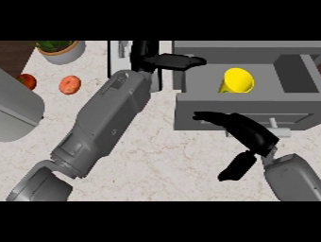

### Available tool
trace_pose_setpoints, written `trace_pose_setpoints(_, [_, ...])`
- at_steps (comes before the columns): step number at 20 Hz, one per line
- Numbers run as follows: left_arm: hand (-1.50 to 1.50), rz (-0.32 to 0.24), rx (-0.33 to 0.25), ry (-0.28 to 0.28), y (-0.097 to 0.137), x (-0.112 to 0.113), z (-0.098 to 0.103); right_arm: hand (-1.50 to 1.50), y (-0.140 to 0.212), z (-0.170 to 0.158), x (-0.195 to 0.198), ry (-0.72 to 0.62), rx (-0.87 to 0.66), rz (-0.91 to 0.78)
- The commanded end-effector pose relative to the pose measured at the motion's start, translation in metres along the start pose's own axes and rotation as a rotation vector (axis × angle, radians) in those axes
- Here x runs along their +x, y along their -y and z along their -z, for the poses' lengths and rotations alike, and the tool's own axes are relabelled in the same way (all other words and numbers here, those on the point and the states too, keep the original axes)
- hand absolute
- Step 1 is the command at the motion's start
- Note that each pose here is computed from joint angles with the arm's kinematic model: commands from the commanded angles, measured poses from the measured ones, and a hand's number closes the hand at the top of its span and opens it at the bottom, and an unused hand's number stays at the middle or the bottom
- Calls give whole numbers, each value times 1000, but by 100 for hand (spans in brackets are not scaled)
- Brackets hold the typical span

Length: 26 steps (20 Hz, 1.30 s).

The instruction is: Pick up the cup, place it into the drawer and close the drawer

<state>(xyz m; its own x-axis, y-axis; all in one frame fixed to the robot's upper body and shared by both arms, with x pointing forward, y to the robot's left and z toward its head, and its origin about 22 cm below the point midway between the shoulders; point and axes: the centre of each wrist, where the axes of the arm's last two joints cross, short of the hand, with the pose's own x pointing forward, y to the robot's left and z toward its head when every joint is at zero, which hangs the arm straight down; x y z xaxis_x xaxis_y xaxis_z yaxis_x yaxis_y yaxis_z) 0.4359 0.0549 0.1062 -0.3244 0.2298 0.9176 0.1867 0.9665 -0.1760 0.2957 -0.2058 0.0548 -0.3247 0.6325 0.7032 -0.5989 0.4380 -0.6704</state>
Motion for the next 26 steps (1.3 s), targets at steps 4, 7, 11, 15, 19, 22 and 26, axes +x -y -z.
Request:
trace_pose_setpoints(4, [-150, -50, 13, 12, -33, -11, -17, 150, -15, 37, -61, -131, 84, -76])
trace_pose_setpoints(7, [-150, -53, -11, 9, -42, -8, -21, 150, -8, 56, -71, -157, 8, -60])
trace_pose_setpoints(11, [-150, -66, 5, 15, -58, -6, -24, 150, 19, 57, -87, -79, -115, -27])
trace_pose_setpoints(15, [-150, -69, -4, -18, -88, -10, -37, 150, 65, 48, -96, -74, -239, -13])
trace_pose_setpoints(19, [-150, -71, -20, 1, -88, -5, -38, 150, 105, 50, -87, -88, -356, 5])
trace_pose_setpoints(22, [-150, -74, -47, -9, -85, -8, -43, 150, 127, 55, -73, -106, -395, 24])
trace_pose_setpoints(26, [-150, -70, -58, -18, -101, -8, -47, 150, 158, 31, -76, -105, -435, 44])
